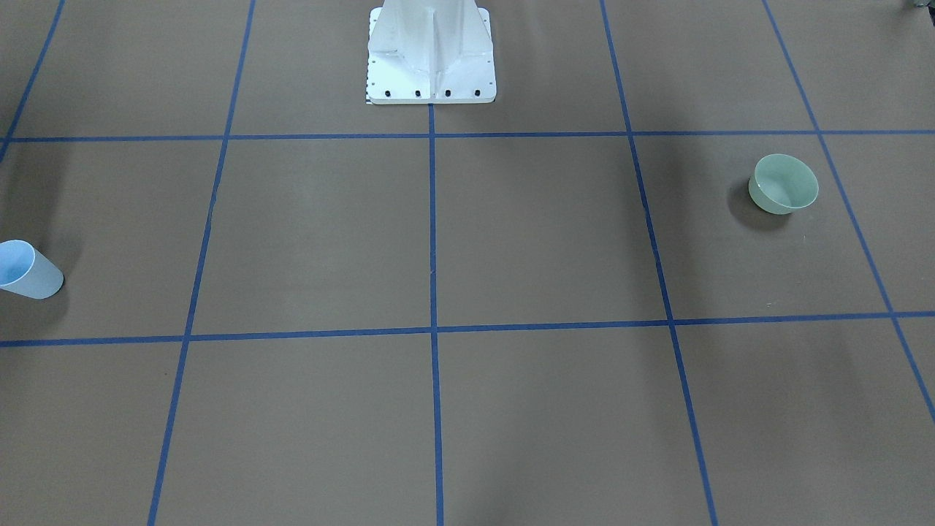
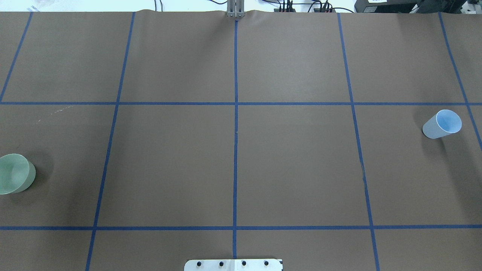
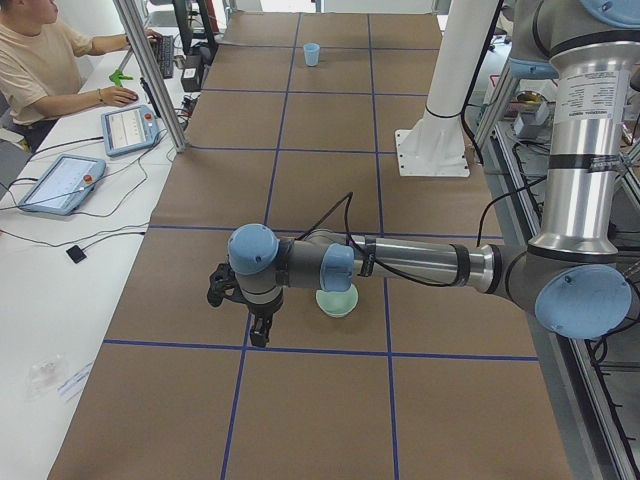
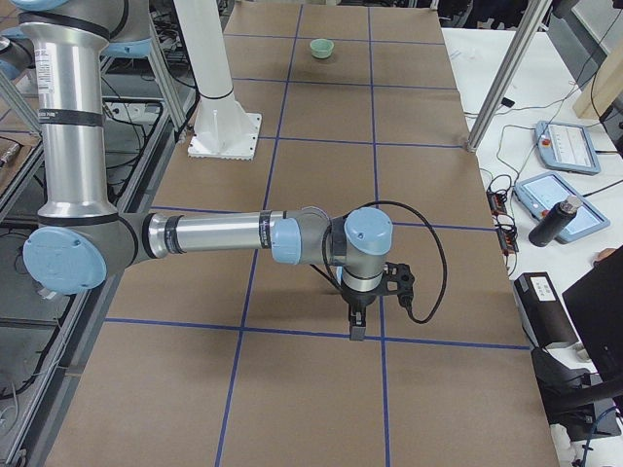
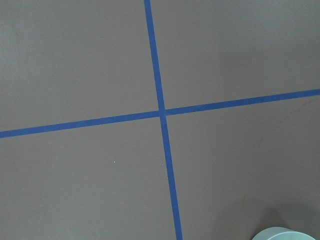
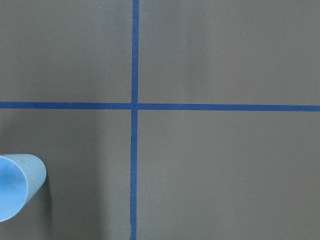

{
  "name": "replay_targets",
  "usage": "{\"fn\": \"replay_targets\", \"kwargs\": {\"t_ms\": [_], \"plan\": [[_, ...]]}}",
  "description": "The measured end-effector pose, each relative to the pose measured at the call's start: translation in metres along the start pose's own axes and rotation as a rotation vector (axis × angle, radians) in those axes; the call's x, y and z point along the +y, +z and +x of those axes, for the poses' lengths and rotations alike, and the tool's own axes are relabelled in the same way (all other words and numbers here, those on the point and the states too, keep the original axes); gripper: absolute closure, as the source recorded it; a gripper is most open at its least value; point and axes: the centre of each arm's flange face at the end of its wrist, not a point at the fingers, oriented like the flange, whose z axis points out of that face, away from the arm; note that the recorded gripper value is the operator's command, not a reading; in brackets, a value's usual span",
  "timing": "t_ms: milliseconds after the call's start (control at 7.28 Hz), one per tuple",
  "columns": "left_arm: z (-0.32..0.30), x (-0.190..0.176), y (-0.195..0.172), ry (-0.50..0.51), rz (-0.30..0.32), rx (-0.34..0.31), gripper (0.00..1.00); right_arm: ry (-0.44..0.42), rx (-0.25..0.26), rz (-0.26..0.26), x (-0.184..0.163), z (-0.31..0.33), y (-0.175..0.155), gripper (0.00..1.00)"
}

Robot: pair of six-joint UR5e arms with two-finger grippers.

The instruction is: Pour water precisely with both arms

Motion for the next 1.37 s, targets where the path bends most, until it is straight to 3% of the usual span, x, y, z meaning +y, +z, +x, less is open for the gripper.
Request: {"fn": "replay_targets", "kwargs": {"t_ms": [412, 687, 1099, 1373], "plan": [[0.002, 0.0, -0.001, 0.0, 0.002, 0.001, 0.0, -0.018, -0.001, 0.018, -0.003, -0.007, -0.008, 0.0], [0.005, -0.004, -0.004, 0.011, 0.014, -0.001, 0.0, -0.061, -0.002, 0.081, -0.014, -0.017, -0.019, 0.0], [0.018, -0.017, -0.017, 0.106, 0.106, -0.007, 0.0, -0.168, -0.046, 0.203, -0.02, -0.03, -0.029, 0.0], [0.028, -0.03, -0.027, 0.178, 0.173, -0.01, 0.0, -0.209, -0.083, 0.249, -0.014, -0.032, -0.026, 0.0]]}}
